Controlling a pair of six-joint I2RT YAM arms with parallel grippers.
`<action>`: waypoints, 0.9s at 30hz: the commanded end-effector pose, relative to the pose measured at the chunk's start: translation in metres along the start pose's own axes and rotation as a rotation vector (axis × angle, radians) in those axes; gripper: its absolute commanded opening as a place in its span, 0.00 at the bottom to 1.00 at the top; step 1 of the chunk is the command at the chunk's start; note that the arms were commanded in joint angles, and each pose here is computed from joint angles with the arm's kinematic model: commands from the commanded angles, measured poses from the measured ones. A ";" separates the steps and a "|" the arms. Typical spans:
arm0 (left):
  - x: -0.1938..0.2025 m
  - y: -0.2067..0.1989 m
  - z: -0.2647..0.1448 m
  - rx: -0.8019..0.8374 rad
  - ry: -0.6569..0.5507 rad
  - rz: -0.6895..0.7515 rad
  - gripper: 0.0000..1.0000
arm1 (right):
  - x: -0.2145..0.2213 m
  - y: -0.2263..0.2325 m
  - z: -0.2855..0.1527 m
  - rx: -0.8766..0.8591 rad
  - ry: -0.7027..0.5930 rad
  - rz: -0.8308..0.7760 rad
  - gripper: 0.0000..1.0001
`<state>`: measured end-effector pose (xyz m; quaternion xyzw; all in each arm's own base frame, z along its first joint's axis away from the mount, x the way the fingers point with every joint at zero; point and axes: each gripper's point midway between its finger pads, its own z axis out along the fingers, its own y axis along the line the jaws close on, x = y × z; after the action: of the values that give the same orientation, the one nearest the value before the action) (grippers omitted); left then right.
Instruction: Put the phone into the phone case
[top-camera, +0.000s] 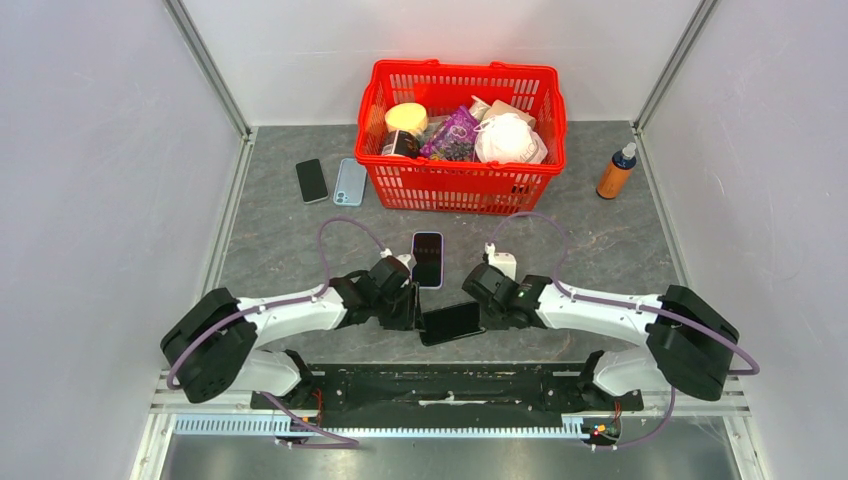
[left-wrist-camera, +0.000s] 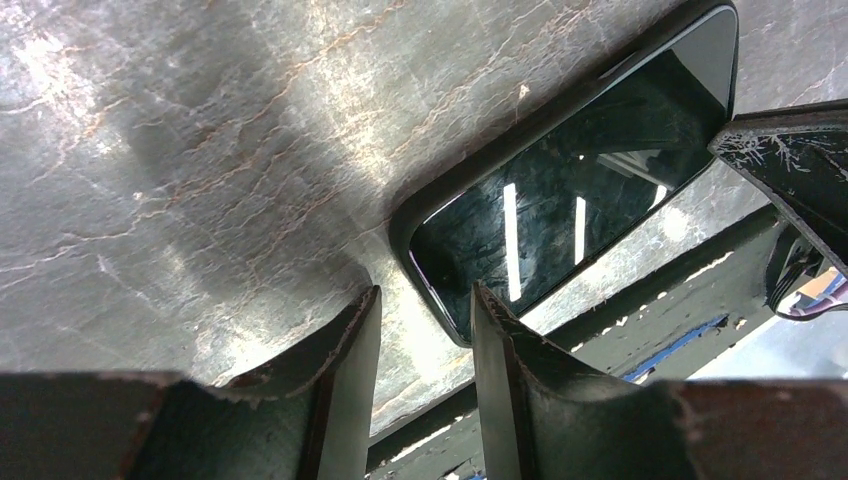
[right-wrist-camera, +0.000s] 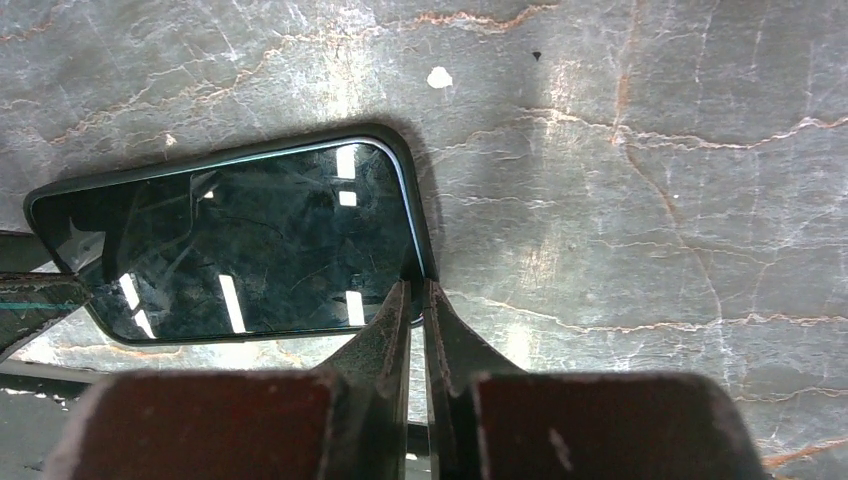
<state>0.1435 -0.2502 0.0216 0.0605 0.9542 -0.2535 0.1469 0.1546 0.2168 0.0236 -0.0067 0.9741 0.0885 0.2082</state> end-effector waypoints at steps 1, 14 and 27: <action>-0.010 -0.014 0.002 0.034 -0.018 0.027 0.44 | 0.031 0.004 0.014 -0.014 0.120 -0.021 0.11; -0.015 -0.009 0.001 0.002 -0.035 0.050 0.43 | -0.014 -0.004 -0.017 0.036 -0.035 0.045 0.47; -0.016 -0.010 0.005 0.001 -0.033 0.052 0.43 | -0.042 0.017 -0.003 -0.075 -0.038 0.011 0.61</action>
<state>0.1494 -0.2560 0.0222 0.0659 0.9535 -0.2529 0.1503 0.1803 0.2138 0.0453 0.0149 0.9694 0.1021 0.2226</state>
